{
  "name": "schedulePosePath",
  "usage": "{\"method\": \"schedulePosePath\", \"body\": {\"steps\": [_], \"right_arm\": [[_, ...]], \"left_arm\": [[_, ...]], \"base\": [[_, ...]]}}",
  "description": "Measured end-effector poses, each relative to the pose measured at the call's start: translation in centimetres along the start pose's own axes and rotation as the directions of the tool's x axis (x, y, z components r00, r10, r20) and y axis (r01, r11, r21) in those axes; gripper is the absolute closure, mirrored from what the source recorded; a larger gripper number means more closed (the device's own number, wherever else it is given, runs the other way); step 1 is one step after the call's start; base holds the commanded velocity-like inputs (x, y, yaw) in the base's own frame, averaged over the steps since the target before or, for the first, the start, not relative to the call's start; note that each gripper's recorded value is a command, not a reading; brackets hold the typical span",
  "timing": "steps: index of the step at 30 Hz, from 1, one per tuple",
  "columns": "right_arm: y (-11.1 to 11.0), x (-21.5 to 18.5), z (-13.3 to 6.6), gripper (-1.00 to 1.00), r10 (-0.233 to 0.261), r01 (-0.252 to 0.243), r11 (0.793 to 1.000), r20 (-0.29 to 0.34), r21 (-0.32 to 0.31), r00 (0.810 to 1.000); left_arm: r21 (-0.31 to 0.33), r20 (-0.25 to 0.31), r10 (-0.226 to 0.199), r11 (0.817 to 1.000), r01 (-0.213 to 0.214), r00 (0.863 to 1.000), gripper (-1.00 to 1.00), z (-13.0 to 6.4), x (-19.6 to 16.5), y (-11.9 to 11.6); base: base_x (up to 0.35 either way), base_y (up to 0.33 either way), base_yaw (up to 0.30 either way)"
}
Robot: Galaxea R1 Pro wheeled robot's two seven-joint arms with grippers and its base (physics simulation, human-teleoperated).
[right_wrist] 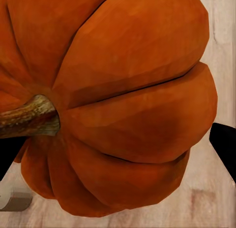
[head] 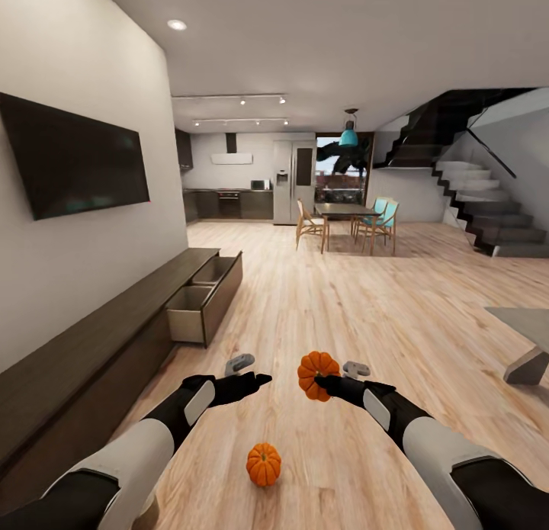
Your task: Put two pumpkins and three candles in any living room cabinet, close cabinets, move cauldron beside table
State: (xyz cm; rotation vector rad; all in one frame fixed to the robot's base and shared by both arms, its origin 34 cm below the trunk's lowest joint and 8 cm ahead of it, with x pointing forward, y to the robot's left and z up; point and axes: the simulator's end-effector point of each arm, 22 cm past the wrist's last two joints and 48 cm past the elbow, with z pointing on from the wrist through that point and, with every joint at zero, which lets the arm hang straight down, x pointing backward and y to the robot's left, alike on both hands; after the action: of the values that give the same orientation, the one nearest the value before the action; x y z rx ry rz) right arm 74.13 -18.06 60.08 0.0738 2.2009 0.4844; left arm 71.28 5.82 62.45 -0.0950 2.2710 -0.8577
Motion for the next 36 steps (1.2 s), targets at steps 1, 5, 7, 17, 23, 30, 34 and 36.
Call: {"method": "schedulePosePath", "body": {"steps": [1, 5, 7, 17, 23, 30, 34, 36], "right_arm": [[0.00, 0.00, 0.00, 1.00, 0.000, 0.000, 1.000, 0.000, 0.000, 1.000], [-0.01, 0.03, 0.00, 1.00, -0.003, 0.003, 1.000, -0.001, 0.001, 1.000], [-0.01, 0.04, 0.00, 1.00, -0.004, 0.004, 1.000, -0.001, 0.001, 1.000], [-0.02, 0.08, 0.01, 1.00, -0.006, 0.006, 1.000, -0.002, 0.001, 1.000], [-0.02, 0.08, 0.01, 1.00, -0.006, 0.006, 1.000, -0.002, 0.001, 1.000], [0.14, -0.25, -0.20, 1.00, -0.008, 0.008, 1.000, 0.004, 0.000, 1.000], [0.17, -0.34, -0.27, 1.00, -0.009, 0.009, 1.000, 0.005, -0.001, 1.000], [0.18, -0.35, -0.27, 1.00, -0.009, 0.009, 1.000, 0.006, -0.001, 1.000]], "left_arm": [[0.000, 0.000, 0.000, 1.000, 0.000, 1.000, -1.00, 0.00, 0.00, 0.00], [0.000, 0.000, 0.000, 1.000, 0.000, 1.000, -1.00, 0.00, 0.01, 0.00], [0.000, 0.000, 0.000, 1.000, 0.000, 1.000, -1.00, 0.00, 0.00, 0.01], [0.000, 0.000, 0.000, 1.000, 0.000, 1.000, -1.00, 0.01, 0.00, 0.01], [0.000, 0.000, 0.000, 1.000, 0.000, 1.000, -1.00, 0.00, 0.00, 0.00], [0.003, 0.005, 0.004, 1.000, -0.004, 1.000, -1.00, -0.18, -0.21, -0.30], [0.004, 0.006, 0.005, 1.000, -0.005, 1.000, -1.00, -0.23, -0.27, -0.40], [0.004, 0.006, 0.005, 1.000, -0.005, 1.000, -1.00, -0.23, -0.28, -0.41]], "base": [[0.309, -0.172, 0.000], [0.310, -0.174, 0.000], [0.311, -0.178, 0.000], [0.301, -0.201, 0.000], [0.291, -0.220, 0.000], [0.288, -0.225, 0.023], [0.271, -0.241, 0.019], [0.216, -0.272, 0.004]]}}
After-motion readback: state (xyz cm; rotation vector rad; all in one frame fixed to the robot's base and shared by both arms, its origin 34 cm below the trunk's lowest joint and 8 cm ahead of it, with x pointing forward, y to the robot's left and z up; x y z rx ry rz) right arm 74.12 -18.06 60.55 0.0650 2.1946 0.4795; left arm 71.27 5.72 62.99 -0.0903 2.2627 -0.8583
